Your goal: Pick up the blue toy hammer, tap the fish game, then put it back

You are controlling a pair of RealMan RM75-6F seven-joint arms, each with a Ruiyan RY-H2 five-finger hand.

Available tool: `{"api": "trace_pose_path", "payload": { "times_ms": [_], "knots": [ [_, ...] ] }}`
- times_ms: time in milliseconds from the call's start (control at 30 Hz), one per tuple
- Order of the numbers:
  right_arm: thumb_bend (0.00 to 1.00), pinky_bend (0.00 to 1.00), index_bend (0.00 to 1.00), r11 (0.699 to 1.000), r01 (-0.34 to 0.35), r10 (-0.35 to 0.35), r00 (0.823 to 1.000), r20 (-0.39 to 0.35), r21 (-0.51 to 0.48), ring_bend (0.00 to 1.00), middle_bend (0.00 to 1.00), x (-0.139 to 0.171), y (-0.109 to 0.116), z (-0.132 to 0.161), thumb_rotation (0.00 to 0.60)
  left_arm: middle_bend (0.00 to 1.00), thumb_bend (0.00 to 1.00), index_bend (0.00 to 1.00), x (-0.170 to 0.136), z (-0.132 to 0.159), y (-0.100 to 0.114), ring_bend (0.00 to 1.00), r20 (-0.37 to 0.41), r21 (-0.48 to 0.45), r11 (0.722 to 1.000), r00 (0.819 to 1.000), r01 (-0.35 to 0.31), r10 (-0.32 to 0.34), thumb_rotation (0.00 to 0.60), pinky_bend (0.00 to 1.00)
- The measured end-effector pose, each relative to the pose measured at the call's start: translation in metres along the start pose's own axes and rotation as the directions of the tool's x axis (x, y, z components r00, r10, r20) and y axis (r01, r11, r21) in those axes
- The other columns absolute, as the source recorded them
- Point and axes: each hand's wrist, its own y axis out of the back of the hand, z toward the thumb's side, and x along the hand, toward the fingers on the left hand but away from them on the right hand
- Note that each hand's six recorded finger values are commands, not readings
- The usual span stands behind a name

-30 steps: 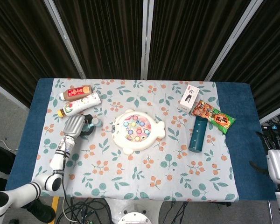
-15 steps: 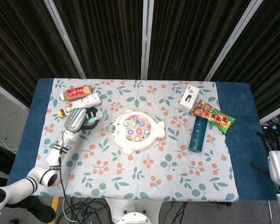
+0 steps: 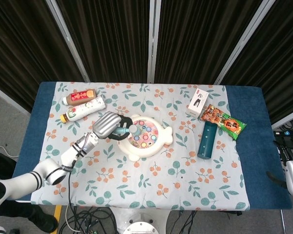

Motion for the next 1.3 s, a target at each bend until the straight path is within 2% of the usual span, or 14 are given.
{"api": "trace_pose_path", "payload": {
  "times_ms": [200, 400, 500, 867, 1133, 1300],
  "knots": [
    [0.05, 0.02, 0.15, 1.000, -0.004, 0.004, 1.000, 0.002, -0.005, 0.00, 0.23, 0.001, -0.002, -0.002, 0.600, 0.70, 0.51, 0.69, 0.011, 0.002, -0.010, 0.58, -0.036, 0.107, 0.990, 0.996, 0.091, -0.087, 0.600, 0.74],
    [0.05, 0.02, 0.15, 1.000, -0.006, 0.006, 1.000, 0.000, -0.007, 0.00, 0.22, 0.000, -0.003, -0.003, 0.600, 0.70, 0.51, 0.69, 0.014, -0.001, -0.021, 0.58, -0.094, 0.089, 0.975, 0.976, 0.205, -0.197, 0.600, 0.74],
    [0.05, 0.02, 0.15, 1.000, -0.007, 0.007, 1.000, 0.002, -0.009, 0.00, 0.23, 0.000, -0.004, -0.004, 0.600, 0.70, 0.51, 0.69, 0.016, 0.000, -0.022, 0.58, -0.106, 0.105, 0.967, 0.969, 0.232, -0.221, 0.600, 0.74],
    [0.05, 0.02, 0.15, 1.000, -0.006, 0.006, 1.000, 0.013, -0.015, 0.00, 0.22, 0.002, -0.004, -0.008, 0.600, 0.70, 0.51, 0.69, 0.021, 0.002, -0.023, 0.58, -0.140, 0.099, 0.956, 0.955, 0.277, -0.262, 0.600, 0.74],
    [0.05, 0.02, 0.15, 1.000, 0.000, 0.000, 1.000, 0.012, -0.019, 0.00, 0.23, 0.002, -0.004, -0.009, 0.600, 0.70, 0.51, 0.69, 0.025, 0.006, -0.013, 0.58, -0.142, 0.025, 0.971, 0.962, 0.239, -0.233, 0.600, 0.74],
    [0.05, 0.02, 0.15, 1.000, -0.002, 0.002, 1.000, 0.018, -0.022, 0.00, 0.22, 0.003, -0.005, -0.011, 0.600, 0.70, 0.51, 0.69, 0.028, 0.006, -0.014, 0.58, -0.143, 0.034, 0.970, 0.962, 0.240, -0.233, 0.600, 0.74]
  ]
}}
